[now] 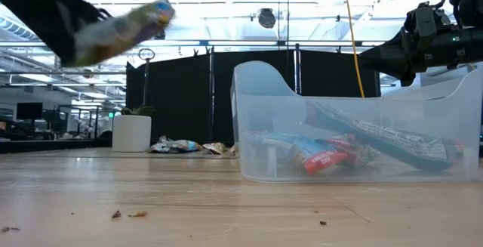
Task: Pick and place Granola Bars by type
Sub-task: Put the blue granola bar into the blue bin
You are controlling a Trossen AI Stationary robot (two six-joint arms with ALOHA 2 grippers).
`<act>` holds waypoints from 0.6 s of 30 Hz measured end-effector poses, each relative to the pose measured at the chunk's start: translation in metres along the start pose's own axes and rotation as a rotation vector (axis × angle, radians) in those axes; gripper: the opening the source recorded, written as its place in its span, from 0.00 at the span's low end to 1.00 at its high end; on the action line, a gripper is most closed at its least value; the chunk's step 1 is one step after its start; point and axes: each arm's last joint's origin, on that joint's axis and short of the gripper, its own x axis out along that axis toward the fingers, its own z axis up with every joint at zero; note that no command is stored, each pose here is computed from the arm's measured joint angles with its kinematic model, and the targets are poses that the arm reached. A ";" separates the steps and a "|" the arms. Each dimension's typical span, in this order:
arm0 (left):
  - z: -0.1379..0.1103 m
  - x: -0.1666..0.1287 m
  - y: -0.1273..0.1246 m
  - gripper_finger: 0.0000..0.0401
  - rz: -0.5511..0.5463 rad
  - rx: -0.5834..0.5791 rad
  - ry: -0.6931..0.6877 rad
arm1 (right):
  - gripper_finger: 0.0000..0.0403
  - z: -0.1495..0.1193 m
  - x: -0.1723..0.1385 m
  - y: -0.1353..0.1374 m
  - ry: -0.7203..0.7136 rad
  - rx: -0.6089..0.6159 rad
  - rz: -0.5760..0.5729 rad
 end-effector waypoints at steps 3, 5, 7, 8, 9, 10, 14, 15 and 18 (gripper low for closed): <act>-0.009 -0.016 -0.004 0.06 -0.015 -0.084 -0.007 | 0.32 0.000 0.000 0.000 -0.001 0.000 0.000; -0.015 -0.025 -0.007 0.06 -0.023 -0.139 -0.004 | 0.32 0.000 0.000 0.000 0.000 0.000 0.000; -0.022 -0.032 -0.012 0.06 -0.037 -0.168 0.002 | 0.32 0.000 0.000 0.000 -0.001 0.000 0.000; -0.025 -0.036 -0.014 0.06 -0.043 -0.178 0.001 | 0.32 0.000 0.000 0.000 -0.001 0.000 0.000; -0.028 -0.040 -0.016 0.06 -0.049 -0.190 -0.004 | 0.32 0.000 0.000 0.000 -0.001 0.000 0.000; -0.030 -0.043 -0.019 0.06 -0.059 -0.210 -0.006 | 0.32 0.000 0.000 0.000 0.000 0.000 0.000; -0.043 -0.049 -0.031 0.05 -0.104 -0.332 0.048 | 0.32 0.000 0.000 0.000 0.000 0.000 0.000; -0.047 -0.051 -0.035 0.05 -0.120 -0.359 0.066 | 0.32 0.000 0.000 0.000 -0.001 0.000 0.000; -0.057 -0.053 -0.049 0.05 -0.157 -0.448 0.122 | 0.32 0.000 0.000 0.000 -0.001 0.000 0.000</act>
